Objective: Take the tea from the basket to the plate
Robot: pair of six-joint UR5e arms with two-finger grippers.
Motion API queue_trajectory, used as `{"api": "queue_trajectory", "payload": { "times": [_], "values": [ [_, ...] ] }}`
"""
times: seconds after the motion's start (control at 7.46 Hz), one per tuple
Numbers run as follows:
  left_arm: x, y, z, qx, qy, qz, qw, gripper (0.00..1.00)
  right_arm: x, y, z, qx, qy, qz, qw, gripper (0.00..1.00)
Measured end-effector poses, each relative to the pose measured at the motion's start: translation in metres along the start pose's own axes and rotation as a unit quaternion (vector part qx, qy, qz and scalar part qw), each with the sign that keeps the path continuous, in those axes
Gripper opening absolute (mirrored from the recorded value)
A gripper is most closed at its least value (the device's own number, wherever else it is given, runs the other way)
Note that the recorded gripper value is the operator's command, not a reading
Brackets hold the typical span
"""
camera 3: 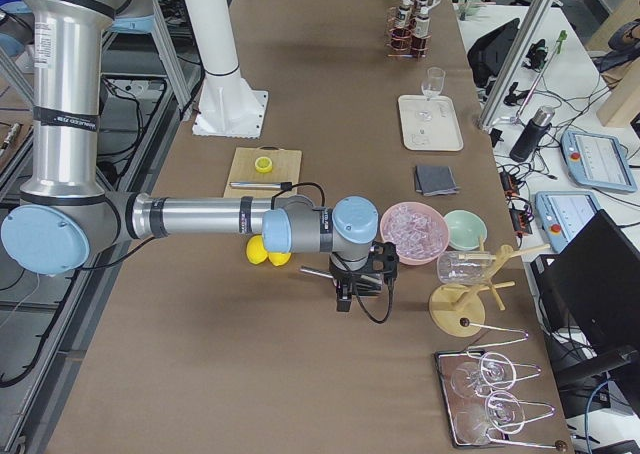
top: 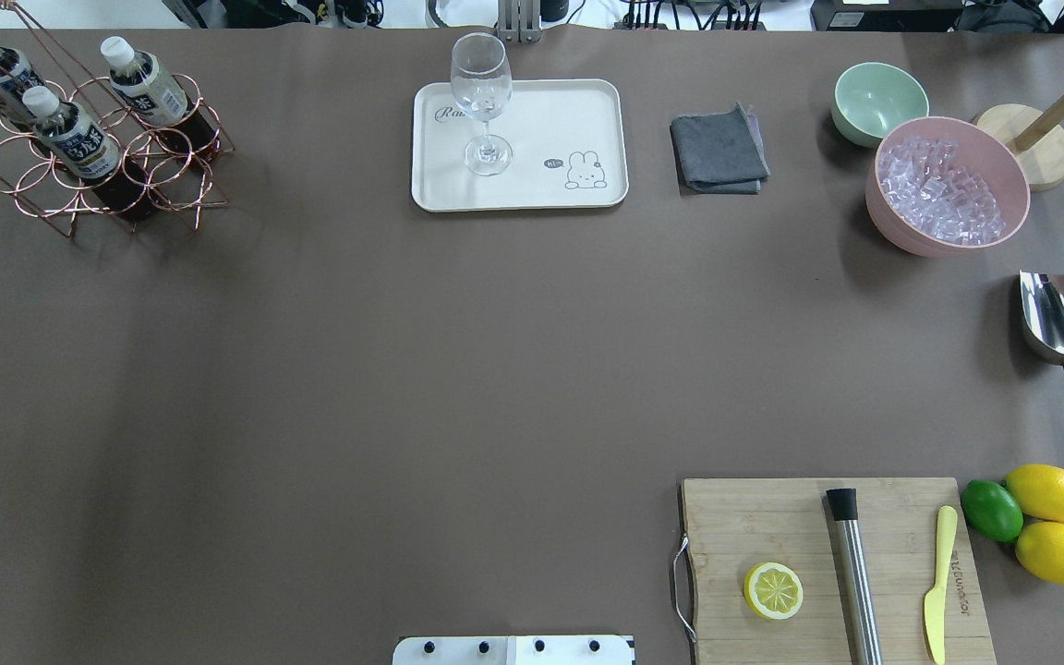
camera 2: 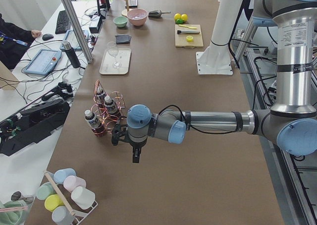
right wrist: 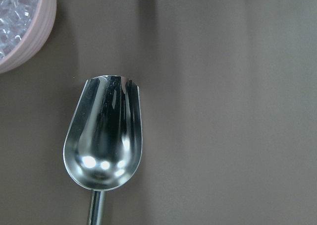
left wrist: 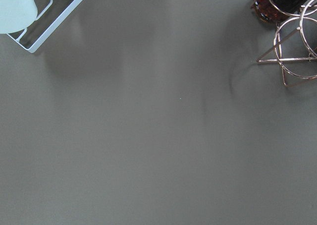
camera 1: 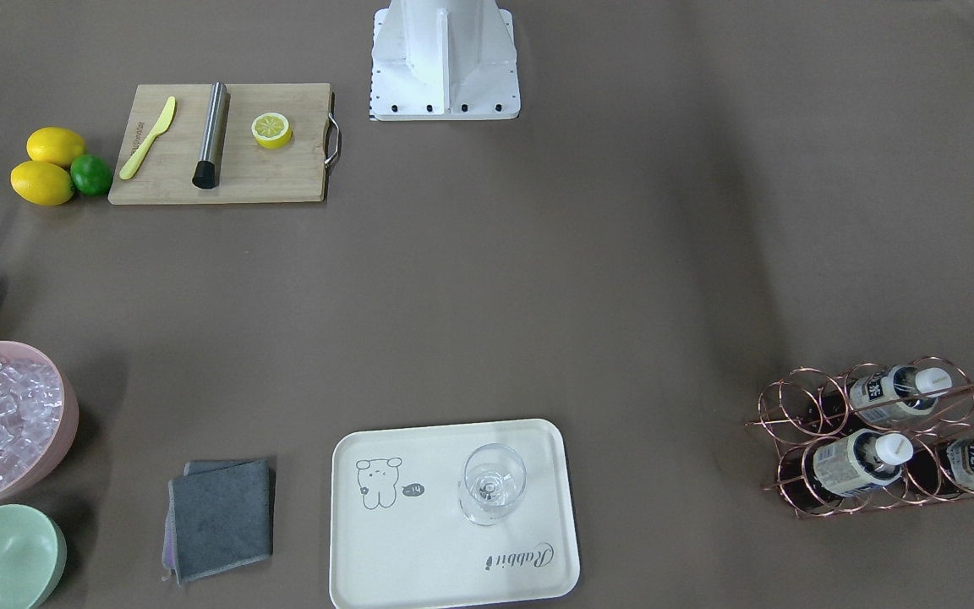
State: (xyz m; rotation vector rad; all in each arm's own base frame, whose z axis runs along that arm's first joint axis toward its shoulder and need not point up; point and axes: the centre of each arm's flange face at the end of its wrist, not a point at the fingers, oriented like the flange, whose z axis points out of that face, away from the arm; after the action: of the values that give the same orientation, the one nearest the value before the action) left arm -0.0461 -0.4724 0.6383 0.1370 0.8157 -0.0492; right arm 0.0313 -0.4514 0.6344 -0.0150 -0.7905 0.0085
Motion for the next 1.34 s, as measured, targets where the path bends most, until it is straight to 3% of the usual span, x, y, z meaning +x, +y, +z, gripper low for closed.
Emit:
{"api": "queue_trajectory", "payload": {
  "times": [0.54,0.8,1.07,1.34],
  "values": [
    [0.002,0.001,0.002,-0.004,0.019,0.014,0.9997,0.99,0.010,0.007,0.015,-0.017,-0.015,0.014,0.9996,1.00],
    [0.016,-0.016,-0.007,0.007,0.028,0.103,0.9942,0.99,0.011,0.005,0.018,-0.019,-0.020,0.014,0.9995,1.00],
    [0.058,-0.071,-0.034,0.034,0.018,0.180,0.9828,0.99,0.009,0.000,0.016,-0.016,-0.018,0.011,0.9996,1.00],
    [0.126,-0.132,-0.067,0.043,0.016,0.220,0.9744,0.99,0.009,0.000,0.016,-0.016,-0.018,0.011,0.9997,1.00]
  ]
}}
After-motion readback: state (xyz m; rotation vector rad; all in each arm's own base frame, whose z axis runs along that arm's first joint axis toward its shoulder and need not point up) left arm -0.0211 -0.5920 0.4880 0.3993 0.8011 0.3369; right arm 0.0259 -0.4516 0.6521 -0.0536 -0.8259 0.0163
